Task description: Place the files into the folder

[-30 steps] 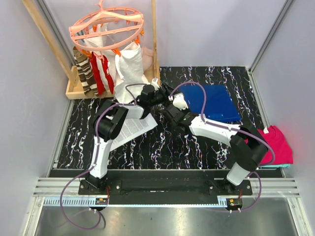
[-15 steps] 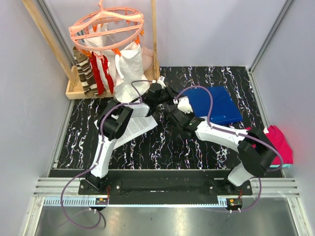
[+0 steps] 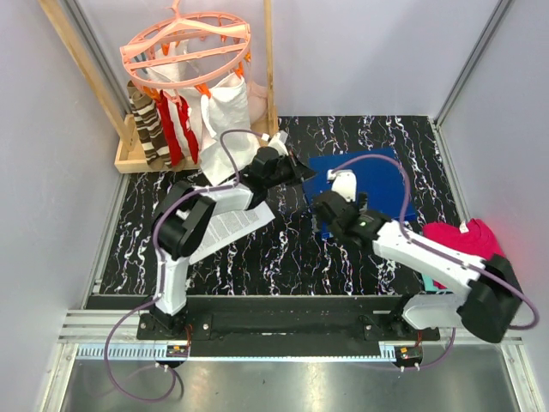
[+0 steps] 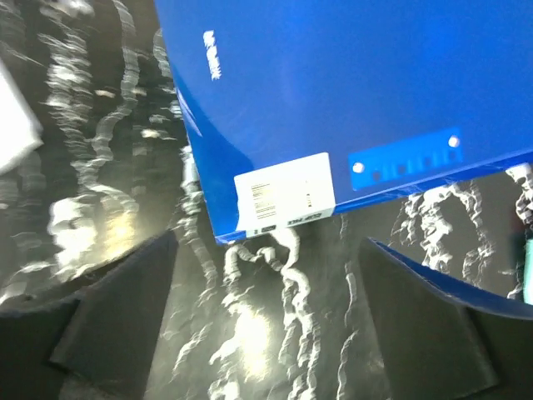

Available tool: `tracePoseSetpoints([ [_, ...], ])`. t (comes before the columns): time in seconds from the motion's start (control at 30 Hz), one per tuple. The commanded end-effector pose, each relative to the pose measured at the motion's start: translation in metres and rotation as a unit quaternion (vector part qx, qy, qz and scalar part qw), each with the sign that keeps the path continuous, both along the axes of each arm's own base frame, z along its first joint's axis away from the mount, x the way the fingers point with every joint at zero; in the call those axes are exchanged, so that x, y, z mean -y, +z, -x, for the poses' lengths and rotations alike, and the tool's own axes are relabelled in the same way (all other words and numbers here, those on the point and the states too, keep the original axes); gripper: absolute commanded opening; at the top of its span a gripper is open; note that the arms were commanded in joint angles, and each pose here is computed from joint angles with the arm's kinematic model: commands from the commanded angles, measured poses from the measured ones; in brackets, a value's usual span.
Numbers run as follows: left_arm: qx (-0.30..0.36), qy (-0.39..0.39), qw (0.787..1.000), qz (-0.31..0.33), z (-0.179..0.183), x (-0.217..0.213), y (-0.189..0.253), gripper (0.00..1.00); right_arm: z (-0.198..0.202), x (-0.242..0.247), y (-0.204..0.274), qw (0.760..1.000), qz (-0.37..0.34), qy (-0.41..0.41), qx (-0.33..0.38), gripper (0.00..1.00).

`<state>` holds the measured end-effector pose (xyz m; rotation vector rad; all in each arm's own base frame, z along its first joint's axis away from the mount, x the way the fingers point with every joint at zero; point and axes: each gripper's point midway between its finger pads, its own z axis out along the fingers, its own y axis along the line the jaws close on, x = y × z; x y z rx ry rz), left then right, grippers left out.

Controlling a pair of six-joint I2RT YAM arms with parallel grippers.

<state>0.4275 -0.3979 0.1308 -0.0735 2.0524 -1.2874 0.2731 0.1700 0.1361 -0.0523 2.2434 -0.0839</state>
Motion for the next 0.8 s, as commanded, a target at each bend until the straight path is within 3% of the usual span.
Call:
tracePoseSetpoints([
  [0.0, 0.124, 0.000, 0.991, -0.044, 0.018, -0.016, 0.053, 0.00, 0.020, 0.001, 0.051, 0.990, -0.127, -0.059, -0.016, 1.00],
  [0.13, 0.173, -0.007, 0.979, -0.108, 0.049, -0.026, 0.060, 0.00, 0.000, 0.029, 0.088, 0.969, -0.214, -0.118, -0.012, 1.00],
  [0.33, 0.245, -0.006, 0.955, -0.170, 0.102, -0.030, 0.084, 0.00, -0.040, 0.055, 0.151, 0.959, -0.219, -0.176, 0.048, 1.00],
  [0.47, 0.290, 0.005, 0.934, -0.208, 0.136, -0.024, 0.093, 0.00, -0.061, 0.058, 0.150, 0.959, -0.190, -0.213, 0.002, 1.00],
  [0.6, 0.323, -0.004, 0.918, -0.230, 0.156, -0.015, 0.098, 0.00, -0.064, 0.077, 0.132, 0.957, -0.142, -0.254, 0.002, 1.00],
  [0.77, 0.351, -0.021, 0.899, -0.261, 0.178, 0.003, 0.090, 0.00, -0.064, 0.080, 0.109, 0.960, -0.115, -0.254, -0.024, 0.97],
])
